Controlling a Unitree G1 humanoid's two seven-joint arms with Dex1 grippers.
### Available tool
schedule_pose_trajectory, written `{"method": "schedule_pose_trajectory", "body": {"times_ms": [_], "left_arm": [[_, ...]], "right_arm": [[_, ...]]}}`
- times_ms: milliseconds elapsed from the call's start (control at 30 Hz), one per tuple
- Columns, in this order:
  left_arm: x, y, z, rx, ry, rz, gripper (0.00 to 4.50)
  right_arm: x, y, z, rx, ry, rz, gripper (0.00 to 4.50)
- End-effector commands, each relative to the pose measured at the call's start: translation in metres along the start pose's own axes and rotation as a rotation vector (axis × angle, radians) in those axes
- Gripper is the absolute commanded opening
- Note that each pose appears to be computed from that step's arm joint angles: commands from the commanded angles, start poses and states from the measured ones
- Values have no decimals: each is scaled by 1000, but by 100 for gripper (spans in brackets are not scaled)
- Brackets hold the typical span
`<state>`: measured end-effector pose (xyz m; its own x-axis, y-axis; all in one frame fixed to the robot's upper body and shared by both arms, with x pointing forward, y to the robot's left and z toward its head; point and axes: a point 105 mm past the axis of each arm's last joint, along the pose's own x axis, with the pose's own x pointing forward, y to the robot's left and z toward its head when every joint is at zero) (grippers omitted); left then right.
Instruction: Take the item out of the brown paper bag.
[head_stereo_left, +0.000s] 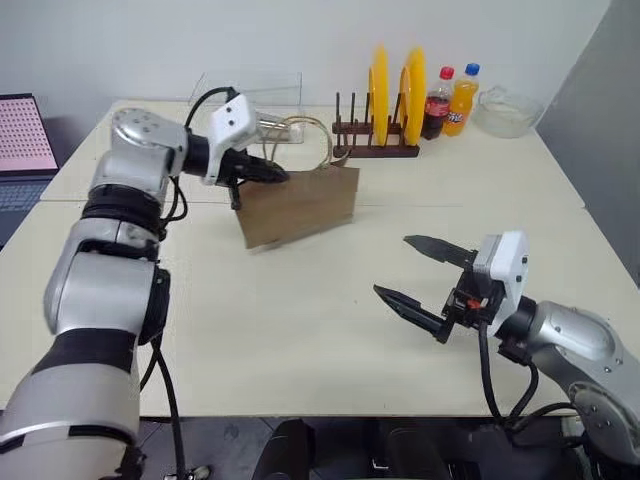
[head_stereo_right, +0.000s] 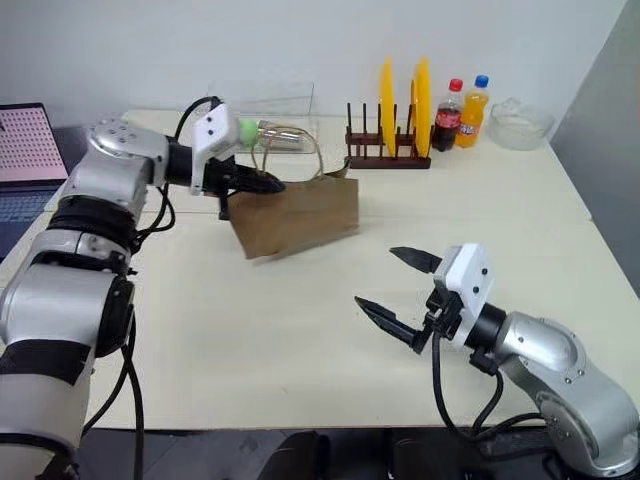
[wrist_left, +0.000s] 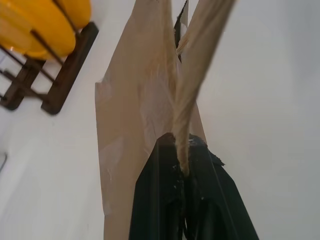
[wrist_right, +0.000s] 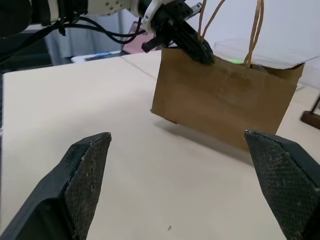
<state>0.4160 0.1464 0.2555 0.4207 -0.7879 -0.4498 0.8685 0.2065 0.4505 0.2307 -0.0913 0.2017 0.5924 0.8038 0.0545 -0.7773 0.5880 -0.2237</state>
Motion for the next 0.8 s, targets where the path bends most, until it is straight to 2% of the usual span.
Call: {"method": "schedule_pose_trajectory", "body": {"times_ms": [33, 267, 500, 800], "left_arm": [[12, 4, 37, 121, -77, -11, 2], [40, -7, 51, 163, -106, -82, 2], [60, -21, 46, 227, -66, -142, 2], [69, -23, 40, 298, -44, -109, 2]], "right_arm": [[-3, 9, 11, -51, -42, -51, 450], [-8, 16, 10, -49, -33, -117, 450], [-8, 13, 9, -83, -20, -212, 450], [-5, 9, 9, -126, -35, -304, 450]]}}
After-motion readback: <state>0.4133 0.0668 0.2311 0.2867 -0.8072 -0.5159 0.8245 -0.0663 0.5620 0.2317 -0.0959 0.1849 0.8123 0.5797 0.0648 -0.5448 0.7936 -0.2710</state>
